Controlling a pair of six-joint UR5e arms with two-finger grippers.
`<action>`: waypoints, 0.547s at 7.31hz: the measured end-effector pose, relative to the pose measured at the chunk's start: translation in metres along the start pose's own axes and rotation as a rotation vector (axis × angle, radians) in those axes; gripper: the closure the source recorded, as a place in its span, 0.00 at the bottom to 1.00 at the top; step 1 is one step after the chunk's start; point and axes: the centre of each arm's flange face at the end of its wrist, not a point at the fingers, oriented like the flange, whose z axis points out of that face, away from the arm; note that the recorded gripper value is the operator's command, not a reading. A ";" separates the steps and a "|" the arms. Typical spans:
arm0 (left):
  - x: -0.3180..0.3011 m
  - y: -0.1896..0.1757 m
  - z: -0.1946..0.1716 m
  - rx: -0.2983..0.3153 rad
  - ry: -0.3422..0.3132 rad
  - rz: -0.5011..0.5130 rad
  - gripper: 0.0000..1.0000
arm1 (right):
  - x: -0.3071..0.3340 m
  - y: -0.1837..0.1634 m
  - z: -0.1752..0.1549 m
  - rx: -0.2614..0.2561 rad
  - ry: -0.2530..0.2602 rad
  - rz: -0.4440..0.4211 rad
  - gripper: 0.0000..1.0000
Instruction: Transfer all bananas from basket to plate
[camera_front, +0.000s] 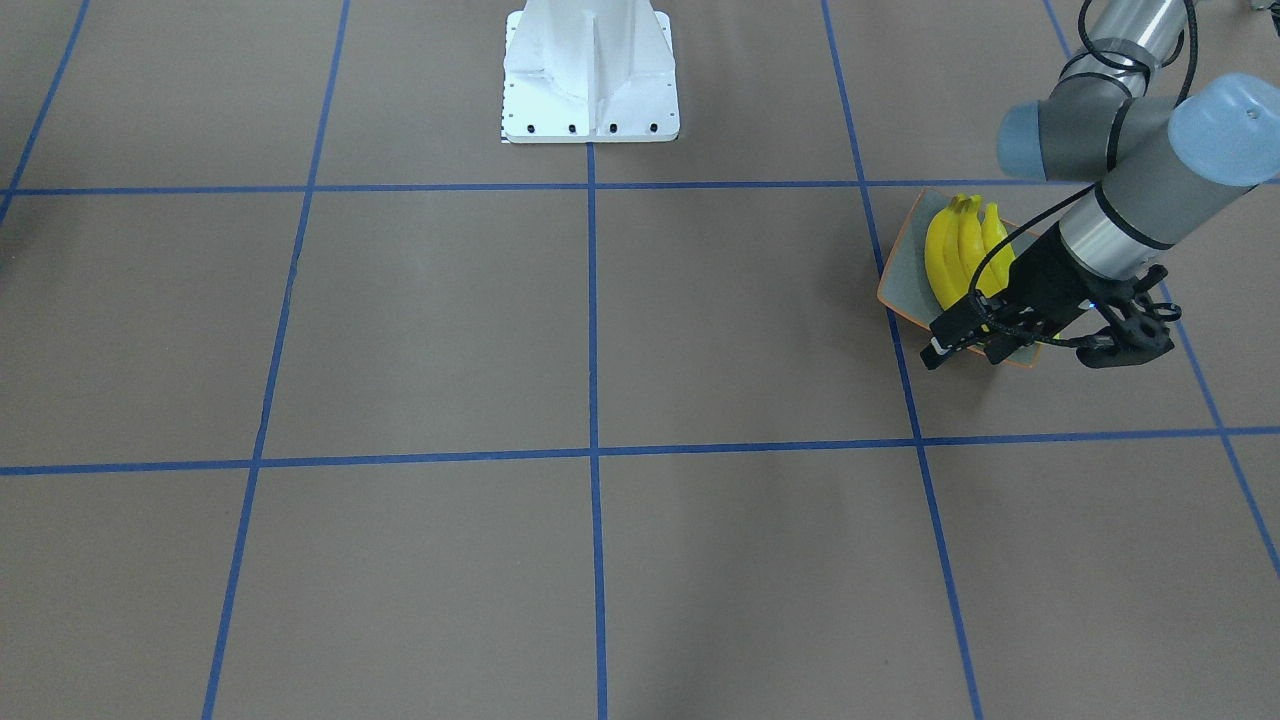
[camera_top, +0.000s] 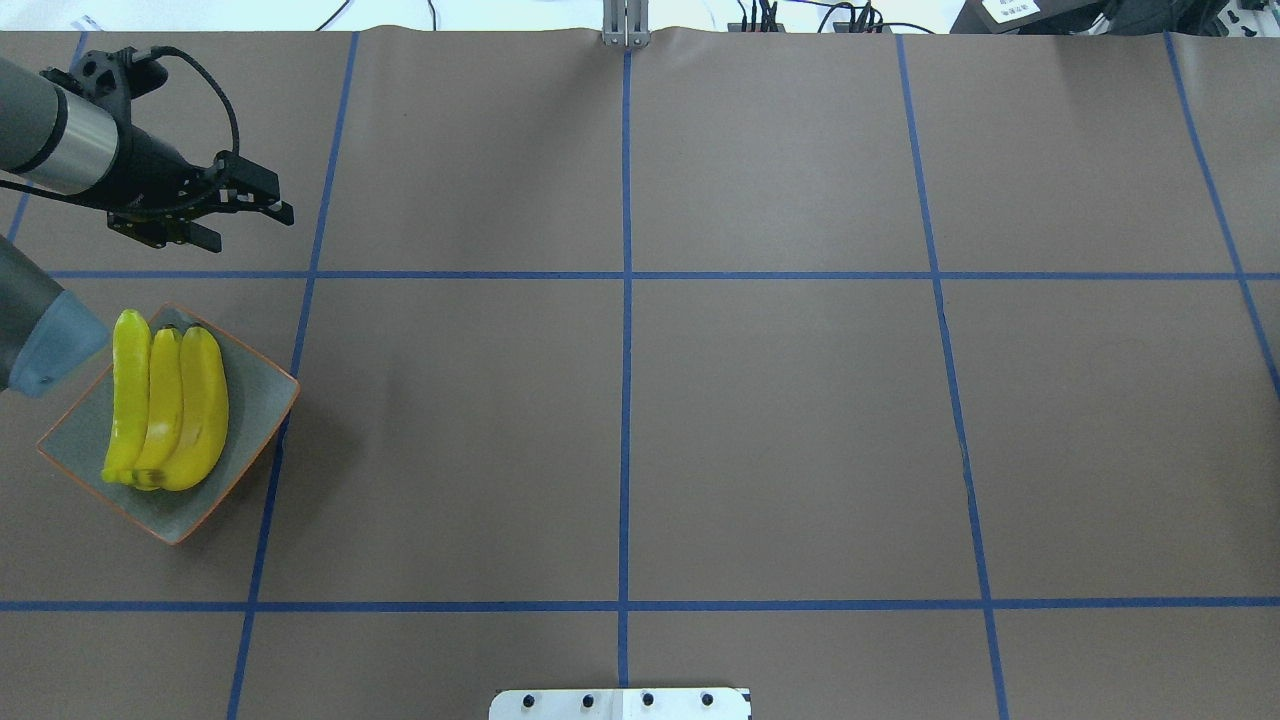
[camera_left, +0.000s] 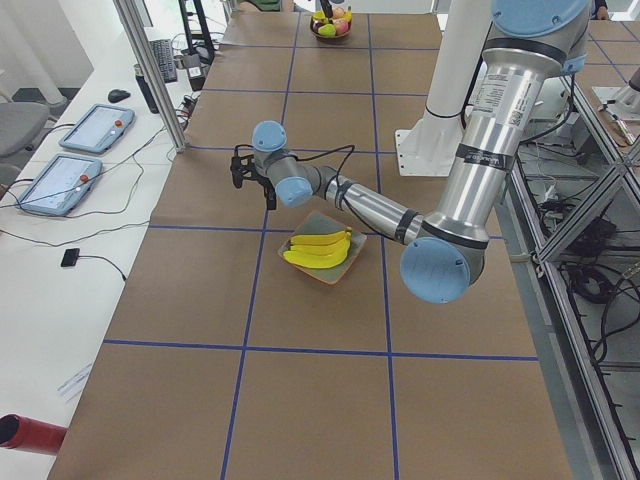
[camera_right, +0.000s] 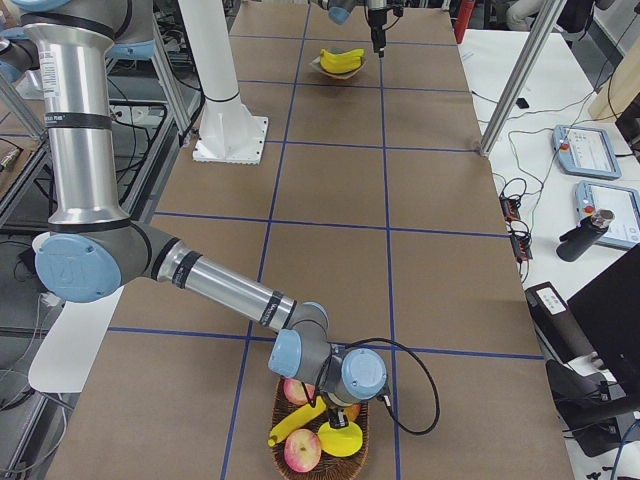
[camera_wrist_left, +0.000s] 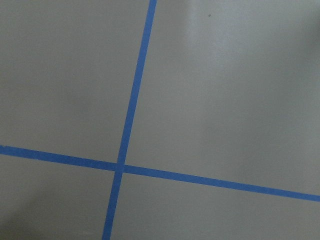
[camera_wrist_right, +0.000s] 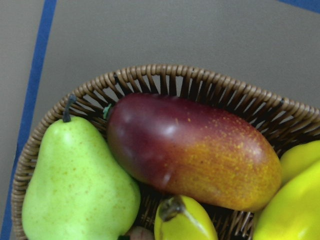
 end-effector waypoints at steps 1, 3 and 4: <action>0.001 0.001 0.001 -0.001 0.001 0.002 0.00 | 0.001 -0.001 0.001 -0.006 0.005 0.000 0.27; 0.001 0.002 0.002 -0.003 0.002 0.004 0.00 | 0.002 -0.003 0.001 -0.010 0.008 0.001 0.54; 0.001 0.002 0.001 -0.003 0.003 0.005 0.00 | 0.002 -0.004 0.001 -0.011 0.009 0.003 0.79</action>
